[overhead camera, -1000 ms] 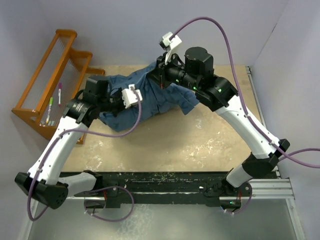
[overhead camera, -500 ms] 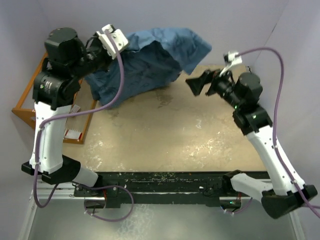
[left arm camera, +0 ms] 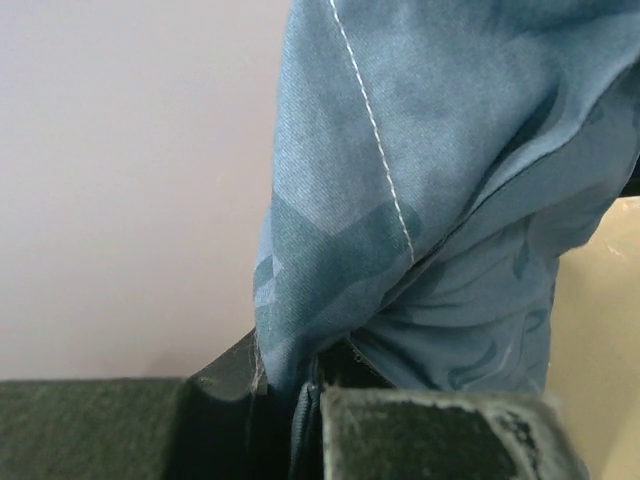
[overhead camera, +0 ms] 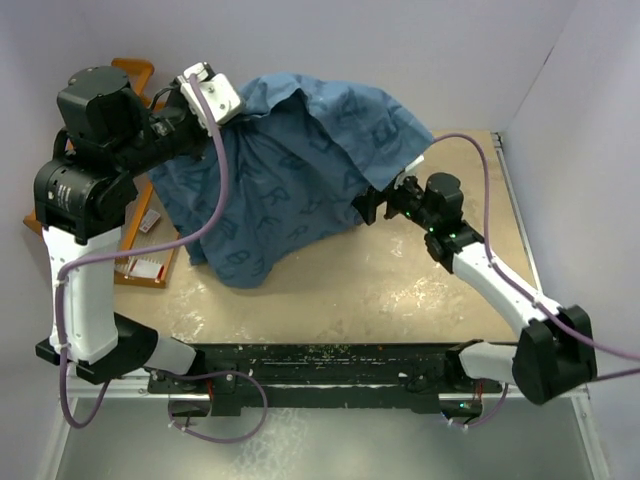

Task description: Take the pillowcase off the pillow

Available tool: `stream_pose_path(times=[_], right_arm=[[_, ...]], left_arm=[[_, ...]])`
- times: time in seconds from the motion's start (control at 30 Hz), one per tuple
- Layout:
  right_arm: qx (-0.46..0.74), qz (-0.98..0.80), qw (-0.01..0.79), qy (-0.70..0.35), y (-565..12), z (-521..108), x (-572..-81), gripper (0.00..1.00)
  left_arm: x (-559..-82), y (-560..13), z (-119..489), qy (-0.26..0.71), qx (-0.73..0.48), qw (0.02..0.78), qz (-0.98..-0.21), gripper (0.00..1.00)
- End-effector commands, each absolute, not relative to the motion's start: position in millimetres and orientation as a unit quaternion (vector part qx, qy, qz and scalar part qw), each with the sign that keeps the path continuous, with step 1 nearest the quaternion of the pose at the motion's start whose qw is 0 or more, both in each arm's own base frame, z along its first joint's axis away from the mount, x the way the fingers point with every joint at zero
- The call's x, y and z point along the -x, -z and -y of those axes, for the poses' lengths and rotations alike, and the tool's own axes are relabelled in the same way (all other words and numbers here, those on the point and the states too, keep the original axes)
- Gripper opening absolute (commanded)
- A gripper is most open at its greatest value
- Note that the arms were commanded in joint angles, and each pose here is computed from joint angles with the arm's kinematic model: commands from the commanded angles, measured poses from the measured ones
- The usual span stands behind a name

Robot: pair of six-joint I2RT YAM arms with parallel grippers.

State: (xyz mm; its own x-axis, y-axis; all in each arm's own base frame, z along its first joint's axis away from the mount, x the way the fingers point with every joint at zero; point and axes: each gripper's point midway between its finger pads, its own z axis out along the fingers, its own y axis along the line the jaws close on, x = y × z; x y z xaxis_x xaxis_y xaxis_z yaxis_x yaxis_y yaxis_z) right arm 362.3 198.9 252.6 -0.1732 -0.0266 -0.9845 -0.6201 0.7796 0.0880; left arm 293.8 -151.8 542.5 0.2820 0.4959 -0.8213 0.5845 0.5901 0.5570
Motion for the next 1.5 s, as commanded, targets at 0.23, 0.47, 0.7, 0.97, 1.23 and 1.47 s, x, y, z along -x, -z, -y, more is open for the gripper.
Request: stream_pose_path(times=[0.23,0.47,0.7,0.97,1.23,1.47], right_arm=[[0.355,-0.539,0.633,-0.426,-302,-295,-336,0.94],[0.425,-0.49,0.569,-0.506,-293,-377,-287,0.7],[0.203,-0.598,0.669,-0.391,-383,-271,-389,0.0],[0.133,-0.673,0.702,-0.191,-535,-179,-386,0.0],[0.226,-0.726,0.638,-0.119,-461,-230,-387,0.0],[0.309,-0.761,0.549,-0.153,-354,-328,-379,0.0]], left_arm=[[-250,-621,126,-0.037,-0.432,0.756,-0.49,0.0],[-272,-621,112,-0.071,-0.384,0.762,-0.516,0.0],[-287,-601,94,-0.105,-0.344,0.752,-0.552,0.0],[-311,-456,107,-0.082,-0.405,0.648,-0.639,0.41],[-248,-483,133,0.016,-0.465,0.678,-0.569,0.92],[-234,-458,148,0.065,-0.5,0.648,-0.57,0.96]])
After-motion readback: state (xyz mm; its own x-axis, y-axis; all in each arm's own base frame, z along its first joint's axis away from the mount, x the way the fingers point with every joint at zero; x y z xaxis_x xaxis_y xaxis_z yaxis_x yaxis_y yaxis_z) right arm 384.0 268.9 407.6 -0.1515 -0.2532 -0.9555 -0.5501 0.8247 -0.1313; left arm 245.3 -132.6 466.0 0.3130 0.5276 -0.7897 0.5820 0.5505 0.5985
